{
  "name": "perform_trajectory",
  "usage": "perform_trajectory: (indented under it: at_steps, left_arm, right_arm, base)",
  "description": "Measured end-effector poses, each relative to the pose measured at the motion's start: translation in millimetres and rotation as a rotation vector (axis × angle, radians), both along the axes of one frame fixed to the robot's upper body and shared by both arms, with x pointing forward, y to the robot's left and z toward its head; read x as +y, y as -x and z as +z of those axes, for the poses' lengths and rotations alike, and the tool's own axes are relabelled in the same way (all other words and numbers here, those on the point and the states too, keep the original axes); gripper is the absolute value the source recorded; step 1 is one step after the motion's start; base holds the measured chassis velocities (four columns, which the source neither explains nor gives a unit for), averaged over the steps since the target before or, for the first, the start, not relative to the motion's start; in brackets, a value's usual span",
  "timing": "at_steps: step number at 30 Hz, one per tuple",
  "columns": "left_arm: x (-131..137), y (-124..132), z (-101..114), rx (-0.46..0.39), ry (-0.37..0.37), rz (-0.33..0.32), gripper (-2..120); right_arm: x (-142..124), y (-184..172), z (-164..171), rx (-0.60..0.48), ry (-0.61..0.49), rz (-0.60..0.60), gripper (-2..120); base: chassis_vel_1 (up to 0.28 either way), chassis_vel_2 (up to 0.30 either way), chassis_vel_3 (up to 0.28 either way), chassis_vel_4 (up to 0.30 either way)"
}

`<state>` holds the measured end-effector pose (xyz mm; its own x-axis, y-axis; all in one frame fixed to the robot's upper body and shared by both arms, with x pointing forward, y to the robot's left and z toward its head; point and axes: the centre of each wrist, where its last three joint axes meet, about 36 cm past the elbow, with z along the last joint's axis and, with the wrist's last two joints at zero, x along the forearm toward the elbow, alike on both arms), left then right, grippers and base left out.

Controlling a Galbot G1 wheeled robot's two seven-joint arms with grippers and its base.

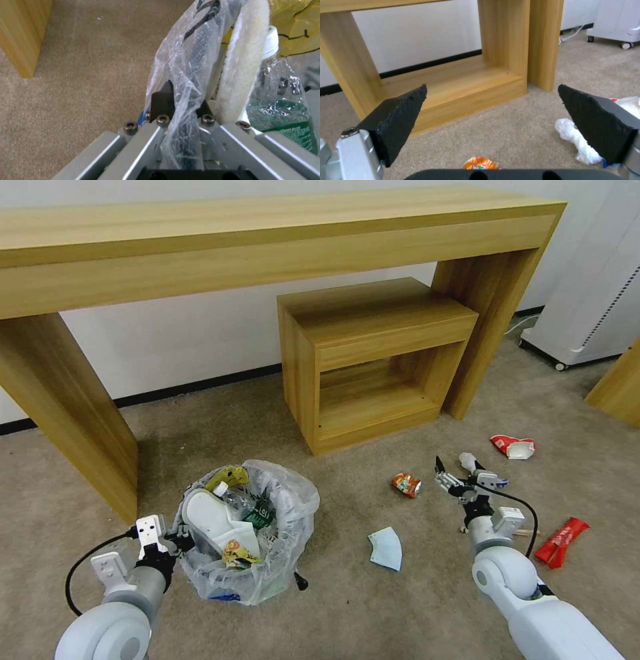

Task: Pick up the trash bin and place the garbage on the floor into it.

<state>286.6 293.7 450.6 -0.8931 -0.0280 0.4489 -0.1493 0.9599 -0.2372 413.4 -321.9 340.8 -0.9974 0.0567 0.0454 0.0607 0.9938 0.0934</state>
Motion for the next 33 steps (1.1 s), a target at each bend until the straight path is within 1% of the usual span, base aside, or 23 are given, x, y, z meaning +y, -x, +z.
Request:
perform_trajectory:
  at_steps: [10,18,21,25,33]
  left_arm:
    - [0.6,2.4,6.1,-0.018,-0.001,0.004,1]
    - [-0.1,7.9,9.1,-0.026,-0.009,0.008,1]
    - [0.2,9.5,9.9,-0.029,-0.011,0.011,1]
    - [-0.6,11.3,11.2,-0.033,-0.01,0.014,1]
    - [-0.9,14.1,9.8,-0.031,-0.017,0.015,1]
  right_arm:
    - [1.7,-6.3,3.1,-0.012,-0.001,0.003,100]
    - [5.1,-4.5,-0.5,0.004,-0.013,0.017,100]
    - [3.7,-1.0,-3.1,0.029,-0.014,0.021,100]
    - [5.1,0.9,-1.0,0.09,-0.041,0.025,100]
    - [6.4,0.2,-1.3,0.148,-0.055,0.024,100]
  base:
    - [0.0,0.0,0.0,0.0]
    - [0.0,0.0,0.0,0.0]
    - [0.0,0.0,0.0,0.0]
    - [0.0,0.0,0.0,0.0]
    - [0.0,0.0,0.0,0.0]
